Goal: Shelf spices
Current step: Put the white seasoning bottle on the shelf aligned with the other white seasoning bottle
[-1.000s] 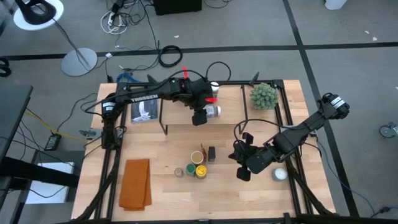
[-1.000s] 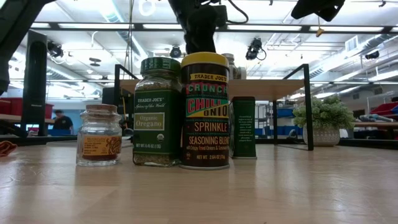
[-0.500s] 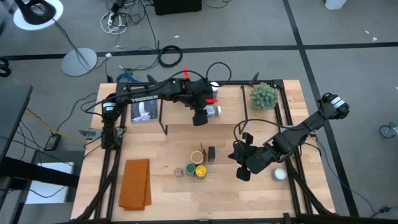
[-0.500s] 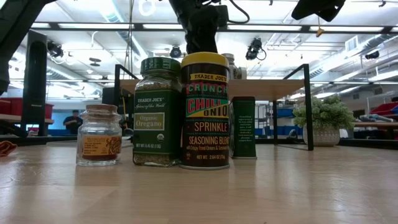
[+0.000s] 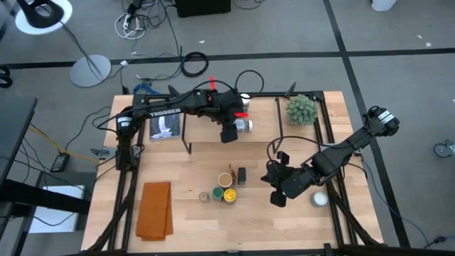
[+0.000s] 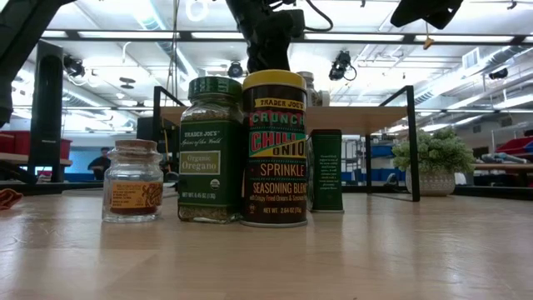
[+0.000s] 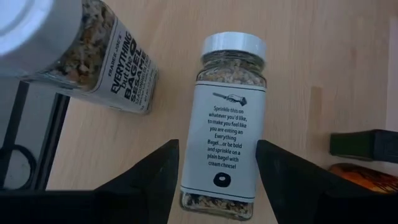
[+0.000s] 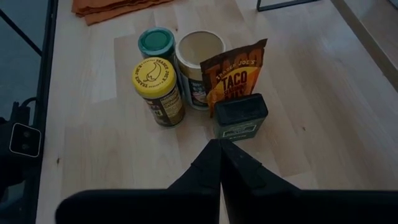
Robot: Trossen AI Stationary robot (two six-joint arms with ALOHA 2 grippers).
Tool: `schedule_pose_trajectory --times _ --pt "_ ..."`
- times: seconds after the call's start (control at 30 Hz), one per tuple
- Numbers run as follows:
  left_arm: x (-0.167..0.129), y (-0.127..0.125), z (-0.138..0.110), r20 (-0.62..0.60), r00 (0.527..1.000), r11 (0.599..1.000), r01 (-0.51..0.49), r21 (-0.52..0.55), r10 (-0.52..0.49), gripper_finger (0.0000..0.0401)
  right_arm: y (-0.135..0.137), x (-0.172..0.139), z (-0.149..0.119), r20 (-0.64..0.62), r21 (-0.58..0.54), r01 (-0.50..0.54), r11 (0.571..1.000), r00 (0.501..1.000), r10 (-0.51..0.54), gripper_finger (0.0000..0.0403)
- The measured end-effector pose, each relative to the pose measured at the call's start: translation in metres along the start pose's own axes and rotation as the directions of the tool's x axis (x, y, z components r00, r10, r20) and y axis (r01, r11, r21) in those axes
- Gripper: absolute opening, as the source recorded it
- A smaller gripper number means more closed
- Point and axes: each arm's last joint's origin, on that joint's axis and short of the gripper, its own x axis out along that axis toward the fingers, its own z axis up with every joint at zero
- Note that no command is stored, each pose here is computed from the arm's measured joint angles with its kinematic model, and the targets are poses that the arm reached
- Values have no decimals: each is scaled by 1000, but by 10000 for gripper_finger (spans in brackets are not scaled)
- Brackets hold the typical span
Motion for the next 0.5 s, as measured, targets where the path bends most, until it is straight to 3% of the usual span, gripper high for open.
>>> schedule_pose_trajectory --times 0.5 --pt "0 -2 -2 -20 999 998 49 -43 -50 219 0 0 0 0 0 0 1000 1000 0 7"
